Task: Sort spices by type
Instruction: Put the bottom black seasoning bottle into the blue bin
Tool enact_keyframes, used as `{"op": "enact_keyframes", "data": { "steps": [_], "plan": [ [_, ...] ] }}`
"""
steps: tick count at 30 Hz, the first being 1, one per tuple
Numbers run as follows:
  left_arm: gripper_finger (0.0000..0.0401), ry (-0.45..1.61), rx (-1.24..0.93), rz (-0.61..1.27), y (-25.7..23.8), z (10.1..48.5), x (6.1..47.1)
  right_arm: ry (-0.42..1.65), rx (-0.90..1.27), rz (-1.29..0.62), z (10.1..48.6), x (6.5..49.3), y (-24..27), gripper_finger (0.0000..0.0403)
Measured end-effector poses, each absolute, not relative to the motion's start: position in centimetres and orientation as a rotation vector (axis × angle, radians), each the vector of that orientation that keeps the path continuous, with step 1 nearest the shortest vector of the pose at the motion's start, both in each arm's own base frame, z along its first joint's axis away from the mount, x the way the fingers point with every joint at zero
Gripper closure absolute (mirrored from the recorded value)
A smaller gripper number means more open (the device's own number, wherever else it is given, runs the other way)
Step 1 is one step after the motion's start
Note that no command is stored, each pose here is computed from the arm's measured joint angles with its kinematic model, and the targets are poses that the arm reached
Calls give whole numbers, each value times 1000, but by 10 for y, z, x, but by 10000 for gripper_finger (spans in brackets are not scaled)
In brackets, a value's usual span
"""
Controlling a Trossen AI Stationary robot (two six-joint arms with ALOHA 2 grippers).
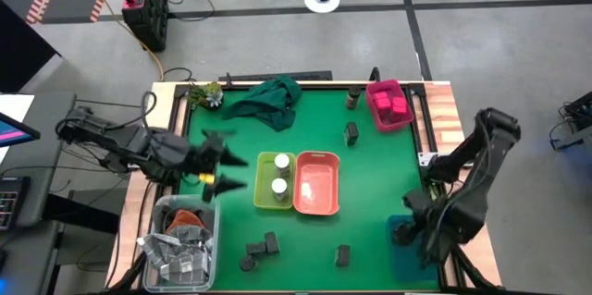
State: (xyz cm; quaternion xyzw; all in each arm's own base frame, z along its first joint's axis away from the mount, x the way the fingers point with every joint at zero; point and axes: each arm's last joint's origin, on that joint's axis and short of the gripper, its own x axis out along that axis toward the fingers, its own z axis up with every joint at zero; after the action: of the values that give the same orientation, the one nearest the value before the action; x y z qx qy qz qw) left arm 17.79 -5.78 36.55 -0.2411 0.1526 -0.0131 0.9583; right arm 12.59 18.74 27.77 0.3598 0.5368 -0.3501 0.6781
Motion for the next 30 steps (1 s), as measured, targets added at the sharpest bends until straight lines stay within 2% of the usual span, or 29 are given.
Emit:
{"op": "enact_keyframes", "data": {
  "steps": [7,15,22,30],
  "plan": [
    [76,489,-482,-165,-106,364,173,1192,809,-791,327,126,142,70],
    [76,784,-266,-189,-165,362,180,1026,762,-747,353,155,105,70],
    [76,892,-63,-231,-204,337,205,729,671,-721,361,200,80,70],
    [76,1028,6,-423,-231,297,238,628,573,-673,349,267,57,70]
  ]
}}
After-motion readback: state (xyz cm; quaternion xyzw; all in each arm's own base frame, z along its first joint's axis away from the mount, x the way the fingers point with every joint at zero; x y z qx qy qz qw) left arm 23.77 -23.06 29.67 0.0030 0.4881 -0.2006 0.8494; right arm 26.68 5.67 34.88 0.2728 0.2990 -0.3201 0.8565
